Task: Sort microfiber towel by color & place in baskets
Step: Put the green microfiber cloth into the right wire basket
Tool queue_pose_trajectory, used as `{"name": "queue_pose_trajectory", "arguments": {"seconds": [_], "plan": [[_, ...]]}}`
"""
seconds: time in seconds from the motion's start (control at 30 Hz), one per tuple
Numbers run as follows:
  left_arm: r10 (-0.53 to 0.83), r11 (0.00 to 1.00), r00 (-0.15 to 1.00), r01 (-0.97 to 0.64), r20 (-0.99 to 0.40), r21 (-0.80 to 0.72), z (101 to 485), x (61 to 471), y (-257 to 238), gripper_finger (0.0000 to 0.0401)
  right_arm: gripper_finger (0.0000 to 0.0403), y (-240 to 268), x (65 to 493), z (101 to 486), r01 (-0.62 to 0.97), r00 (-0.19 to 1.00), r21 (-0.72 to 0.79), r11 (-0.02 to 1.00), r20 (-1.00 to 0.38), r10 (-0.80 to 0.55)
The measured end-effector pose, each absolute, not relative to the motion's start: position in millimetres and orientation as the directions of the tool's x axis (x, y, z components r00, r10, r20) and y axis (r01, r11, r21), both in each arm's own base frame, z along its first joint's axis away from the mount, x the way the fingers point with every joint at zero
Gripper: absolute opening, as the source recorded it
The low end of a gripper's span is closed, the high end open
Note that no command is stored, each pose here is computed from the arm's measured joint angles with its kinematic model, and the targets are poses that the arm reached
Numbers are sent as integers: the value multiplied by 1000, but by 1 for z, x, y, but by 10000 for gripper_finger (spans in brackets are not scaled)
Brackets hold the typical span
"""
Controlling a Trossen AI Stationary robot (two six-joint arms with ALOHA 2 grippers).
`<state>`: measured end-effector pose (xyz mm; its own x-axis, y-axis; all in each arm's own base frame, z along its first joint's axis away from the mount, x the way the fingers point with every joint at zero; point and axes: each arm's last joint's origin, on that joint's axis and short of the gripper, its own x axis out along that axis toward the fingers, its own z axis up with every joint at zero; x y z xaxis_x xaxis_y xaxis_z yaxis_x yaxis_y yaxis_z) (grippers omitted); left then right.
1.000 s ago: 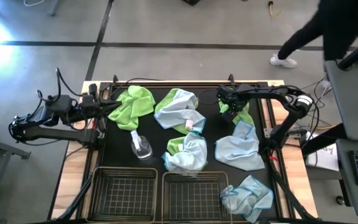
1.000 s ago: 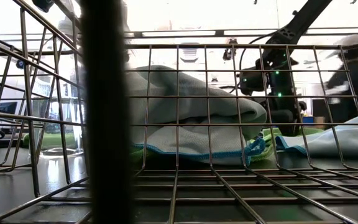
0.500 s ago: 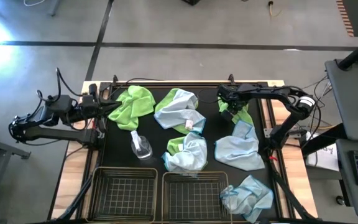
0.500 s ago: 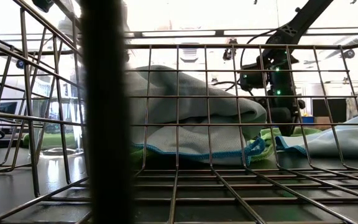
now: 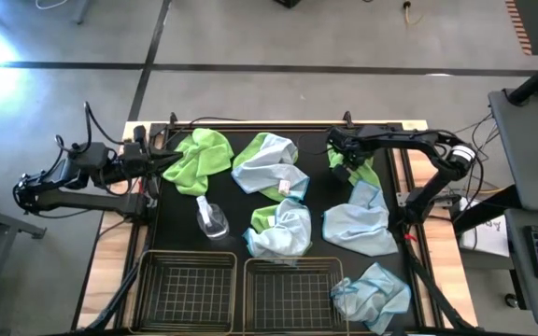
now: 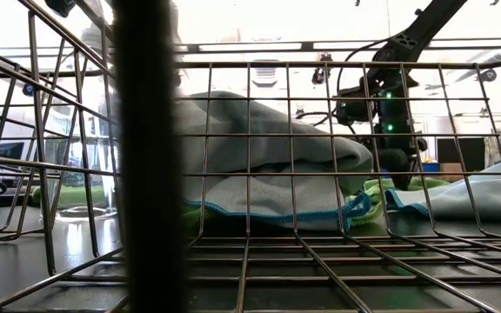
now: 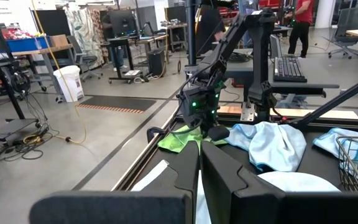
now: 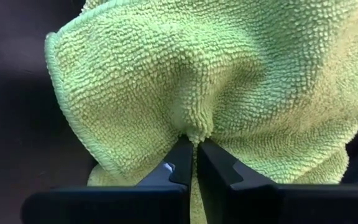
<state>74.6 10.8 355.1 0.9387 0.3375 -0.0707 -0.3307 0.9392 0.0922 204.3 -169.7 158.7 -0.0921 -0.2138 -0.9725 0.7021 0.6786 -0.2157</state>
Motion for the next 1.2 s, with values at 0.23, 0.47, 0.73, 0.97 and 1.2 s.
{"name": "queue_pose_trajectory", "arguments": {"seconds": [0.23,0.47,0.73,0.97,1.2], "plan": [[338,939,939,-331,-71,92,355,75,11,2,9,-167,201,187,756,-6,-189,627,-959,-283],[338,939,939,-331,-71,92,355,75,11,2,9,-164,197,245,822,168,-109,560,-892,-419],[337,940,937,-330,-94,88,353,74,11,2,9,-152,183,314,845,342,-10,535,-759,-555],[337,941,935,-330,-111,79,351,74,11,2,9,-143,173,351,849,423,54,525,-665,-615],[337,941,933,-328,-128,84,349,74,11,2,9,-135,174,355,779,541,168,604,-667,-512]]}}
